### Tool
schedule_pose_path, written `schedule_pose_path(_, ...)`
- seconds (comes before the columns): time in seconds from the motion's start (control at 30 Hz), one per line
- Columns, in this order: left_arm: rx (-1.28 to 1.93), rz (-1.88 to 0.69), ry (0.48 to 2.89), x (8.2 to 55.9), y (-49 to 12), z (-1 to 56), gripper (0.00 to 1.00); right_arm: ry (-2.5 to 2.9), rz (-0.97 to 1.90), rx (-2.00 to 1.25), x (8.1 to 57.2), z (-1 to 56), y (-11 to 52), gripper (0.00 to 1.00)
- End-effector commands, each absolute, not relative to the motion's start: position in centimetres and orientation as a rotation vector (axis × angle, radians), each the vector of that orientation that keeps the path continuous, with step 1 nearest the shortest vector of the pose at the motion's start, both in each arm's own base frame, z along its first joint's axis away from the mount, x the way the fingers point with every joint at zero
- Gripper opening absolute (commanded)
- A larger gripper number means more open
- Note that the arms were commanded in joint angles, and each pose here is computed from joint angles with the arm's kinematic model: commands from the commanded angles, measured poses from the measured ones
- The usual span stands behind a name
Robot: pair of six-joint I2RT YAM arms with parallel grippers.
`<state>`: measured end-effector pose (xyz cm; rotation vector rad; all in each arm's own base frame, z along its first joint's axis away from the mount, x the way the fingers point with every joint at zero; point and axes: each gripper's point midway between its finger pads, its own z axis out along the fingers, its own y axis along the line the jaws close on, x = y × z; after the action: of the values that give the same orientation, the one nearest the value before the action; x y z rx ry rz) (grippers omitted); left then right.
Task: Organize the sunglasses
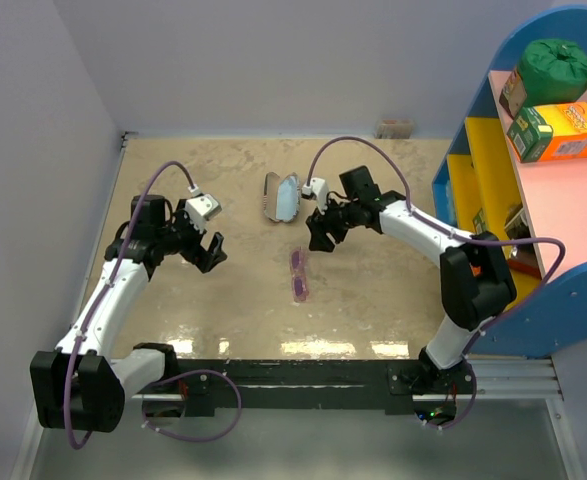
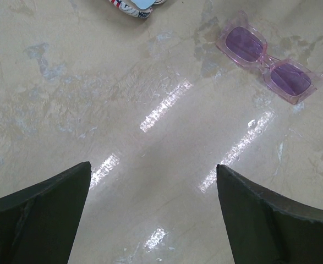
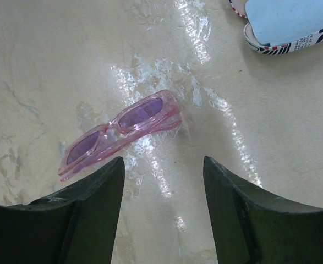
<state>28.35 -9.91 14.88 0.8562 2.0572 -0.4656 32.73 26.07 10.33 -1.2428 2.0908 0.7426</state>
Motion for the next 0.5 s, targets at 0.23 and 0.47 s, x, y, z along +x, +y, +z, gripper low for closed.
schedule_pose_path(0.23, 0.841, -0.471, 2.02, 28.9, -10.0, 15.5, 1.0, 2.172, 0.832, -1.158, 33.8, 8.9, 27.4, 0.59)
schedule_pose_path(0.47, 0.838, -0.463, 2.009, 28.9, -9.9, 15.8, 1.0, 2.227, 0.905, -1.153, 32.8, 6.7, 27.8, 0.56)
